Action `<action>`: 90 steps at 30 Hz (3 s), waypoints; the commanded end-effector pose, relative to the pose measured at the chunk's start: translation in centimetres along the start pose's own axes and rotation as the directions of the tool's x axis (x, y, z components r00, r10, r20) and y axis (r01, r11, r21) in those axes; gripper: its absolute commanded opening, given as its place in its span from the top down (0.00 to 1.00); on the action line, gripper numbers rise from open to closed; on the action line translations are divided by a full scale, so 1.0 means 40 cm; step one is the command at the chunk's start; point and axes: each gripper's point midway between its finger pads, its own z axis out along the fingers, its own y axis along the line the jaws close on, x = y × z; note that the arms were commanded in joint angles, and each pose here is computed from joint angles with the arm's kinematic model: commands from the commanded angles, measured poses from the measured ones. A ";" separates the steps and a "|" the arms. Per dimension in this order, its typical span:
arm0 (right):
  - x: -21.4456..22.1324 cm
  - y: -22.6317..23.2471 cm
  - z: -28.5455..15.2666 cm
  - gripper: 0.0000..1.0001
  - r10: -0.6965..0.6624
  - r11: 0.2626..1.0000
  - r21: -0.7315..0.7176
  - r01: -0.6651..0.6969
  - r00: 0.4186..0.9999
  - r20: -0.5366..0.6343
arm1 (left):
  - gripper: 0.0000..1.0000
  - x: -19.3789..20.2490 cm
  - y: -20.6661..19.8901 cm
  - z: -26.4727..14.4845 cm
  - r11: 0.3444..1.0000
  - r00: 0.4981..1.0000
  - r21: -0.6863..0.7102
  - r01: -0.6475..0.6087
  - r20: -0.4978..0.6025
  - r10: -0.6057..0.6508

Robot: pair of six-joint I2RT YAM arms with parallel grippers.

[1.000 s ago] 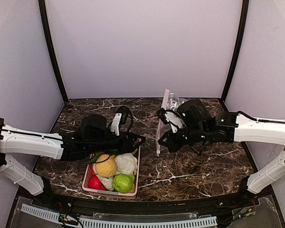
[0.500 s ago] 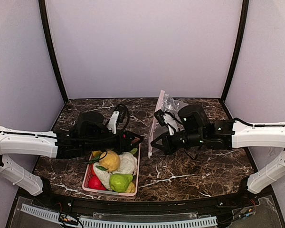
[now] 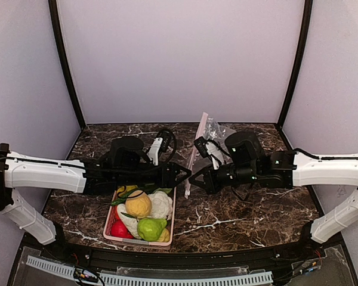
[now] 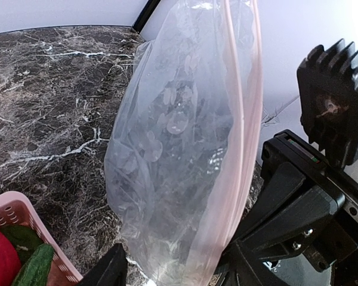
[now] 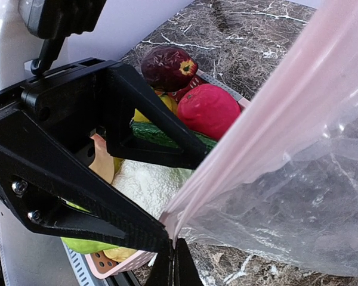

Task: Place the food in the zip-top bag and seal the zipper
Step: Pass from the right arm to the left, then pass from the left arm to the right

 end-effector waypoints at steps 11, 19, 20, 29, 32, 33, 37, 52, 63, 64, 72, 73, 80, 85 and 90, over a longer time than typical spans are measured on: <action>-0.007 0.031 -0.018 1.00 -0.016 1.000 -0.024 0.017 0.999 0.032 | 0.61 -0.021 0.019 0.002 0.998 0.999 -0.064 -0.019 0.032 0.021; 0.002 0.030 -0.018 1.00 -0.018 1.000 -0.013 0.019 1.000 0.020 | 0.70 -0.020 0.026 0.018 0.997 0.999 -0.079 -0.025 0.022 0.026; 0.002 0.030 -0.018 1.00 -0.019 1.000 -0.012 0.019 1.000 0.019 | 0.72 -0.026 0.021 0.020 0.997 0.999 -0.076 -0.026 0.022 0.028; 0.017 0.025 -0.012 1.00 -0.015 1.000 0.003 0.015 1.000 -0.001 | 0.83 -0.051 0.005 0.034 0.997 0.998 -0.065 -0.053 0.038 0.055; 0.016 0.020 -0.017 1.00 -0.006 1.000 0.016 0.005 1.000 0.005 | 0.94 -0.053 -0.001 0.035 0.996 0.997 -0.051 -0.067 0.041 0.069; 0.015 0.017 -0.021 1.00 0.000 1.000 0.022 0.000 1.000 0.010 | 0.98 -0.052 0.000 0.035 0.996 0.997 -0.053 -0.069 0.042 0.071; 0.002 0.003 -0.056 0.94 0.044 0.996 0.071 -0.046 0.999 0.030 | 0.99 -0.050 0.008 0.028 0.994 0.995 -0.064 -0.086 0.051 0.089; -0.175 -0.041 -0.198 0.36 0.159 0.930 0.293 -0.224 0.961 0.228 | 0.99 -0.056 -0.034 0.048 0.995 0.993 0.034 -0.093 0.074 0.090; -0.185 -0.120 -0.127 0.42 0.160 0.812 0.533 -0.240 0.968 0.192 | 0.99 -0.058 -0.033 0.047 0.996 0.993 0.031 -0.086 0.081 0.083; -0.183 -0.127 -0.124 0.42 0.162 0.799 0.550 -0.242 0.968 0.191 | 0.99 -0.055 -0.031 0.049 0.996 0.994 0.030 -0.084 0.078 0.082; -0.146 -0.171 -0.126 0.48 0.170 0.710 0.661 -0.241 0.970 0.171 | 0.99 -0.055 0.002 0.047 0.998 0.994 -0.028 -0.052 0.097 0.055; -0.143 -0.173 -0.128 0.52 0.171 0.707 0.665 -0.241 0.970 0.171 | 0.99 -0.056 0.012 0.045 0.998 0.993 -0.047 -0.044 0.106 0.049; -0.133 -0.172 -0.139 0.87 0.184 0.708 0.658 -0.254 0.967 0.176 | 0.99 -0.057 0.065 0.036 0.990 0.990 -0.142 0.027 0.141 -0.007; -0.133 -0.163 -0.175 0.96 0.187 0.717 0.645 -0.264 0.964 0.187 | 0.99 -0.059 0.124 0.017 0.963 0.984 -0.257 0.079 0.172 -0.035; -0.123 -0.148 -0.205 1.00 0.197 0.744 0.615 -0.262 0.965 0.172 | 0.99 -0.067 0.166 0.000 0.945 0.975 -0.297 0.138 0.210 -0.076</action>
